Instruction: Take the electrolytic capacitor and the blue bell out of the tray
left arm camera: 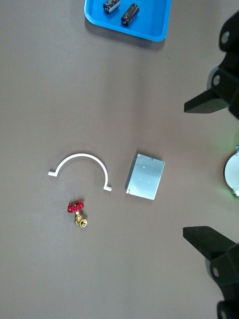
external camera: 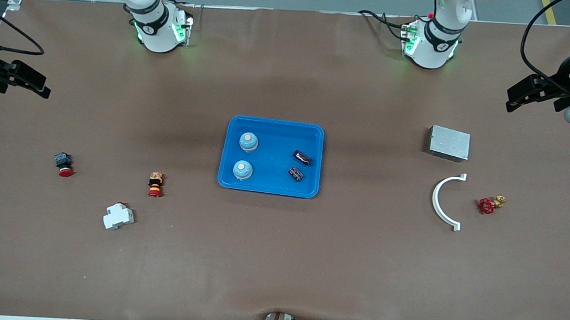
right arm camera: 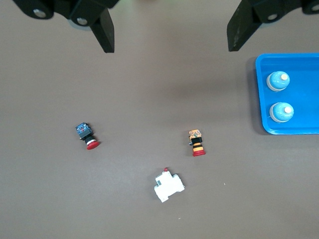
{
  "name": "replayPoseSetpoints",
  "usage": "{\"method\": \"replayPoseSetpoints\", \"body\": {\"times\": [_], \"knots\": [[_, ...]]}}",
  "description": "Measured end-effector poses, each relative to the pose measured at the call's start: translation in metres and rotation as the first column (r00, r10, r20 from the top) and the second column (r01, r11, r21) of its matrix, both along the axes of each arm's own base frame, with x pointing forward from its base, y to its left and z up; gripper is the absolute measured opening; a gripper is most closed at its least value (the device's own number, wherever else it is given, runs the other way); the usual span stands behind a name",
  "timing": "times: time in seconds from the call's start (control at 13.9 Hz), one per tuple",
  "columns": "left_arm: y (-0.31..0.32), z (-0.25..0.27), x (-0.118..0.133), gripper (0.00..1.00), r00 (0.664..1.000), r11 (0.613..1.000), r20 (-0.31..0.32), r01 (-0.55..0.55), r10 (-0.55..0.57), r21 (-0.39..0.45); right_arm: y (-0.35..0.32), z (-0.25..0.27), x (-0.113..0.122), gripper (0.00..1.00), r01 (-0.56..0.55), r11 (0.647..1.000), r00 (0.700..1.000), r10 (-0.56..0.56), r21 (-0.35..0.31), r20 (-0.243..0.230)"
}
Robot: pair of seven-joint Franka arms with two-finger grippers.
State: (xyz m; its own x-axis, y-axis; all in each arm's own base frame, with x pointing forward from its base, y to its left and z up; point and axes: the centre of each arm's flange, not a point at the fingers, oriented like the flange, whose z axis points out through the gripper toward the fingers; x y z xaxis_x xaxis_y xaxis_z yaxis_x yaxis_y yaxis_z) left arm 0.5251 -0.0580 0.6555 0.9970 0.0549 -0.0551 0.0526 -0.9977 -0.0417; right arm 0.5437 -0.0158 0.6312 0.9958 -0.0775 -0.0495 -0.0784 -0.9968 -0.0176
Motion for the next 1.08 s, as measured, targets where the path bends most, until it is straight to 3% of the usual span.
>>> {"method": "replayPoseSetpoints", "body": {"times": [0.5, 0.86, 1.08], "knots": [[0.002, -0.006, 0.002, 1.0, 1.0, 1.0, -0.015, -0.003, 0.003, 0.0, 0.005, -0.001, -0.001, 1.0, -0.003, 1.0, 1.0, 0.003, 0.001, -0.014], [-0.022, -0.069, 0.028, 1.0, 0.991, 1.0, -0.136, -0.015, 0.016, 0.007, 0.073, -0.005, -0.01, 1.0, 0.075, 0.997, 0.995, -0.076, -0.014, -0.063], [-0.075, -0.12, 0.039, 1.0, 0.974, 0.995, -0.206, -0.088, 0.097, 0.05, 0.144, -0.008, -0.024, 1.0, 0.065, 0.997, 0.994, -0.068, -0.029, -0.083]]}}
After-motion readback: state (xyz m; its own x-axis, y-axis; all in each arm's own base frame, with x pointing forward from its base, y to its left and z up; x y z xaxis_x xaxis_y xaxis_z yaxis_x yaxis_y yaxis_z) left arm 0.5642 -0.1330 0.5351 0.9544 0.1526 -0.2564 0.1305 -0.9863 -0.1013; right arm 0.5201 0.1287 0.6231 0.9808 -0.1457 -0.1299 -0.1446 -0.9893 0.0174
